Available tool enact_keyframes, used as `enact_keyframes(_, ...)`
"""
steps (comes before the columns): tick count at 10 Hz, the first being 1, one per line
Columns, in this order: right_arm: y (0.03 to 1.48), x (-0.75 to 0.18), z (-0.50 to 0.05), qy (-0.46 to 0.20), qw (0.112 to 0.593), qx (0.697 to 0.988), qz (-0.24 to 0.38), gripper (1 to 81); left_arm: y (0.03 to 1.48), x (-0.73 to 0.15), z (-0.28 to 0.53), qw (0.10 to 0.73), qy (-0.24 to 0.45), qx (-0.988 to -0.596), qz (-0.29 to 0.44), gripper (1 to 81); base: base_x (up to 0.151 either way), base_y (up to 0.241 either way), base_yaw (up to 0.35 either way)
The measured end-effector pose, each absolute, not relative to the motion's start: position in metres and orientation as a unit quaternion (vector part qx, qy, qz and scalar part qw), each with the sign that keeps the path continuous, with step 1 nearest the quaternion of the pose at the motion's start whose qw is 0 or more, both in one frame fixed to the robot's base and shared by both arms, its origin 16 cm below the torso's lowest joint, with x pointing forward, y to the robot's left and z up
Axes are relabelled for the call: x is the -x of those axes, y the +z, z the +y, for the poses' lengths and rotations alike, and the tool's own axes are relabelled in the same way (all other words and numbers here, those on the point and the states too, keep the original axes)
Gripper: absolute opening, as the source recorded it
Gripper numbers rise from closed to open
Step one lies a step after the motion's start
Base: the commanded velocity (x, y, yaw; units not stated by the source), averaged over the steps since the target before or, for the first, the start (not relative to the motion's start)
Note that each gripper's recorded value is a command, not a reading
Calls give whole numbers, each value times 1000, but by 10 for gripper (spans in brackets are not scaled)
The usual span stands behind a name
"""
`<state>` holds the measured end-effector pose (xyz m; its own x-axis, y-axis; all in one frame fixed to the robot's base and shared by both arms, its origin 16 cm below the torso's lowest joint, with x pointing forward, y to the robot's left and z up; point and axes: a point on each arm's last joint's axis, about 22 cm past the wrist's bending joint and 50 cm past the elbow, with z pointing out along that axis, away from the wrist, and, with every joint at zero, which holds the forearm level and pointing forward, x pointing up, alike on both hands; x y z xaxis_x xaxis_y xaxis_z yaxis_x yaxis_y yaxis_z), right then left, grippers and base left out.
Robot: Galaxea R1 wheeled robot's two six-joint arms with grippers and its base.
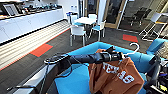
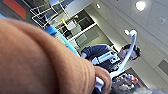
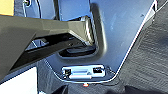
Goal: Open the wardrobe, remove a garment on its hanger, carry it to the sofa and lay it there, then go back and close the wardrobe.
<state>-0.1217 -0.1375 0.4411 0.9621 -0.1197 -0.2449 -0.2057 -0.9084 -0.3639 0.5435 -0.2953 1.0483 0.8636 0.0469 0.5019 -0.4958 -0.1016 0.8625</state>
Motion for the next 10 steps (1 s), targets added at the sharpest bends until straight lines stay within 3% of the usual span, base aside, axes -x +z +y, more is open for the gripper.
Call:
enact_keyframes(3,441,120,-132,108,200,970,84,811,1056,-581,-287,641,240,-715,-146,10,0,0,0)
enact_keyframes(8,441,120,-131,108,200,970,84,811,1021,-669,-246,588,292,-750,-83,10,0,0,0)
enact_keyframes(10,441,120,-131,109,200,970,84,811,1051,-690,-241,581,318,-744,-91,10,0,0,0)
